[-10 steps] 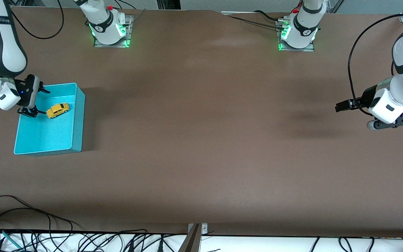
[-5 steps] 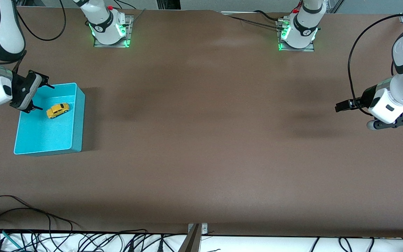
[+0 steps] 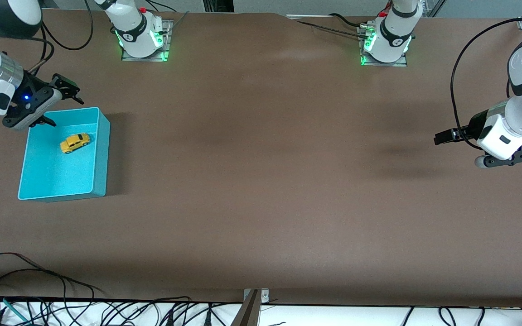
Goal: Wind up and store yellow beetle car
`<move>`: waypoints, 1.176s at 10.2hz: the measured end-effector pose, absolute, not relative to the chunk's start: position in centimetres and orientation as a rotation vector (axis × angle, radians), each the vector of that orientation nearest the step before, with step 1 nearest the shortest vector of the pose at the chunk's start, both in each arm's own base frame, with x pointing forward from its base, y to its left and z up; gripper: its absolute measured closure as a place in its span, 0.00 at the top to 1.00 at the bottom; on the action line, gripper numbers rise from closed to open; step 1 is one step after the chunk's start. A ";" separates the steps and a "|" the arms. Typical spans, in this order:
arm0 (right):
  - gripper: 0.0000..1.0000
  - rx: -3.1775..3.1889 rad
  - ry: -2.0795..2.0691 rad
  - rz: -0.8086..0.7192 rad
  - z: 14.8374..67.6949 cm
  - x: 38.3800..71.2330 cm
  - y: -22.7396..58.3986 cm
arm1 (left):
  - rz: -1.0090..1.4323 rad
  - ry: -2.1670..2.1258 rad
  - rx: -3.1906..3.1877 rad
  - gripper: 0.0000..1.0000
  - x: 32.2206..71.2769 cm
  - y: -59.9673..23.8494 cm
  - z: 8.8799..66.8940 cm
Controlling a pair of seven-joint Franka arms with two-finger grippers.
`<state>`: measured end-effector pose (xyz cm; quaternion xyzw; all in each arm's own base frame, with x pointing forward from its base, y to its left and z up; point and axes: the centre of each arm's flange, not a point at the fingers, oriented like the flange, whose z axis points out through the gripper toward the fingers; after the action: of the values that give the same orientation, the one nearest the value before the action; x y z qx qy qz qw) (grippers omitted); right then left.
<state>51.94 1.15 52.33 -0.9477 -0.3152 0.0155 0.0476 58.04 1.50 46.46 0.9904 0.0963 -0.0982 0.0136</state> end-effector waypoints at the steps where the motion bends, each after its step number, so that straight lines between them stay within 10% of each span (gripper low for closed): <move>1: 1.00 -2.930 -0.848 0.046 53.7 52.0 3.0 | -0.306 0.300 3.085 1.00 58.0 1.5 46.5; 12: 1.00 -3.104 -0.194 0.034 58.2 55.1 12.2 | -0.306 0.300 3.085 1.00 58.0 1.5 46.4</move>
<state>55.10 12.17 58.20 -0.9979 -0.0622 0.0108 0.0157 58.04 1.49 46.45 0.9904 0.0963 -0.0983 0.0136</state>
